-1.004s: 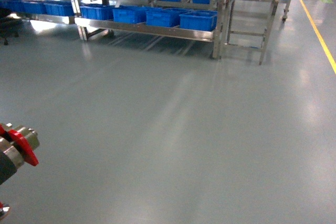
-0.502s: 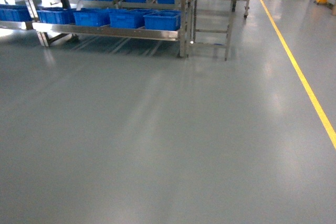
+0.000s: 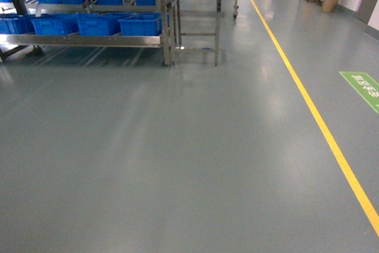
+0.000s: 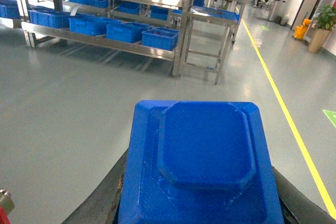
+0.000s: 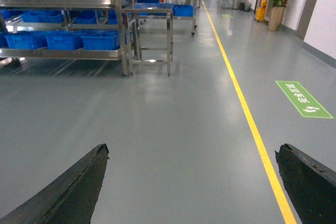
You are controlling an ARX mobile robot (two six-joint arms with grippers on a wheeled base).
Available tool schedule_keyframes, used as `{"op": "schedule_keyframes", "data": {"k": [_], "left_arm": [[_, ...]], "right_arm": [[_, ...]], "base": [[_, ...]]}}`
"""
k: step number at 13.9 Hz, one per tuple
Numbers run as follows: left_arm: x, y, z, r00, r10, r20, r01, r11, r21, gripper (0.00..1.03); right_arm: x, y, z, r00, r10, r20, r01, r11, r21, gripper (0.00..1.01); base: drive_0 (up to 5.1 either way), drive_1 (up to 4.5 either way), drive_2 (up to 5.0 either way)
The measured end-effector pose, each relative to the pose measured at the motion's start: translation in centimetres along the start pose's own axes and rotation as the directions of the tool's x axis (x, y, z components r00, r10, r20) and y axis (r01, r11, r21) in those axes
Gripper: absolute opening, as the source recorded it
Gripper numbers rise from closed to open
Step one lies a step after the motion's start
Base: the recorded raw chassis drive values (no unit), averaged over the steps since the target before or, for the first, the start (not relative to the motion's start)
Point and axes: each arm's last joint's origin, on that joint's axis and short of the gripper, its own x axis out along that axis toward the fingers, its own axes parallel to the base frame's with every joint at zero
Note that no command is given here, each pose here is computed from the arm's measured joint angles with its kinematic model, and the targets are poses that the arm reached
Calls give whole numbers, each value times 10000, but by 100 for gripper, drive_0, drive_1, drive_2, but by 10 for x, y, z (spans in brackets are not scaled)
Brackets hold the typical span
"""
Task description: Pick blue part to blue bin on bottom shelf
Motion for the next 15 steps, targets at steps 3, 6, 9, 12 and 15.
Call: {"op": "schedule_keyframes", "data": {"k": [3,6,9,12,15], "left_arm": [[0,1,1,9999,96,53,-96,9999,-38,43],[0,1,1,9999,84,57,-84,10000,-43,43],[0,1,0,10000,79,39,-79,10000,-27,43],[0,1,1,10000,66,74,-66,10000,-61,43],[0,1,0,10000,78,20,-78,10000,-9,43]], "right_arm": [[0,0,0,10000,31,4,-31,10000,0,98],[0,0,0,10000,31,-4,-31,10000,0,98],[0,0,0,10000,30,-8,-30,10000,0,98],[0,0,0,10000,31,4,-31,10000,0,98],[0,0,0,10000,30,-19,-30,10000,0,98]], "base": [[-148,-148,-148],[-148,-148,-148],[-148,-148,-148],[-98,34,-231],[1,398,-396]]}}
